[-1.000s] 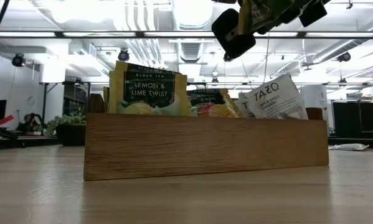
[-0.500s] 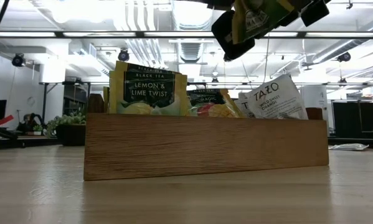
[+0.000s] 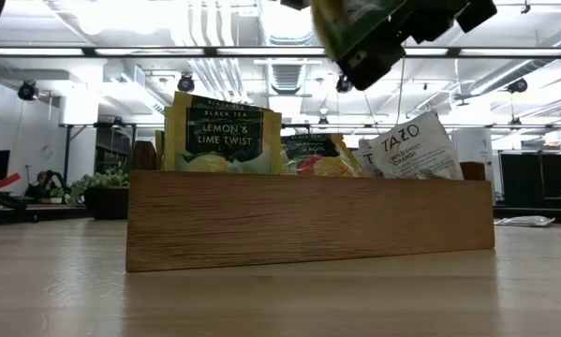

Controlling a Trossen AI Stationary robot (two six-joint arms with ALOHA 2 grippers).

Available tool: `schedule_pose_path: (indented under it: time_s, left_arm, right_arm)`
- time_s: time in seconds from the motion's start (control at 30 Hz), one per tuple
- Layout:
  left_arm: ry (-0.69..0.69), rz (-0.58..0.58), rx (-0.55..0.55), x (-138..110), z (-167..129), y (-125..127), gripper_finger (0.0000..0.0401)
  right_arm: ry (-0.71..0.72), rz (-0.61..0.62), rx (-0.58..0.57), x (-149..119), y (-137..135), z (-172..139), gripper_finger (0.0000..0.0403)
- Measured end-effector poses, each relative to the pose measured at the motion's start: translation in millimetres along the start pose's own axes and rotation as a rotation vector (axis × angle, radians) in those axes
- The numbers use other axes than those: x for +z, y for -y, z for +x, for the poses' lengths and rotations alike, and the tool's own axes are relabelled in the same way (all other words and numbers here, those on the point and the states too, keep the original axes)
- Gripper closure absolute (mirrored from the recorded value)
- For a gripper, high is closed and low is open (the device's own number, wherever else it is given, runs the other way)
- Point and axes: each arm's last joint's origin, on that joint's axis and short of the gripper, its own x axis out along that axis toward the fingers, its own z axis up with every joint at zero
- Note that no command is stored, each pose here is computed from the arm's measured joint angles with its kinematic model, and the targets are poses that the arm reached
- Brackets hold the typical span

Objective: Pick & Place Tea
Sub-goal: Put the yellow tea bag into the left section of the wooden organizer

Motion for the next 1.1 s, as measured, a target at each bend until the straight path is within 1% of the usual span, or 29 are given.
schedule_pose_path:
  time_s: [0.1,0.17,0.23,0.37,0.43,0.5,0.57,0.8,1.1]
  left_arm:
    - [-0.025,-0.079,-0.036,-2,-2,5,0.0401]
    - [-0.026,-0.136,-0.053,-3,-4,7,0.0401]
    - [-0.030,-0.213,-0.060,-3,-5,10,0.0401]
    - [-0.096,-0.280,-0.100,-10,-9,19,0.0401]
    - [-0.133,-0.312,-0.101,-14,-11,24,0.0401]
    - [-0.170,-0.321,-0.093,-19,-13,28,0.0401]
    - [-0.203,-0.337,-0.066,-24,-14,29,0.0401]
    - [-0.237,-0.398,0.015,-30,-13,28,0.0401]
    - [-0.312,-0.375,0.049,-40,7,39,0.0401]
  right_arm:
    - [-0.033,0.050,-0.019,0,-1,-14,0.0210]
    - [-0.040,0.082,-0.067,1,-4,-23,0.0208]
    - [-0.053,0.103,-0.158,0,-6,-32,0.0207]
    - [-0.063,0.123,-0.369,-2,-8,-45,0.0209]
    - [-0.068,0.142,-0.445,-4,-8,-51,0.0209]
    - [-0.079,0.166,-0.495,-6,-8,-56,0.0208]
    - [-0.085,0.170,-0.520,-8,-9,-58,0.0208]
    - [-0.089,0.171,-0.523,-10,-9,-59,0.0215]
    - [-0.092,0.172,-0.523,-10,-9,-59,0.0218]
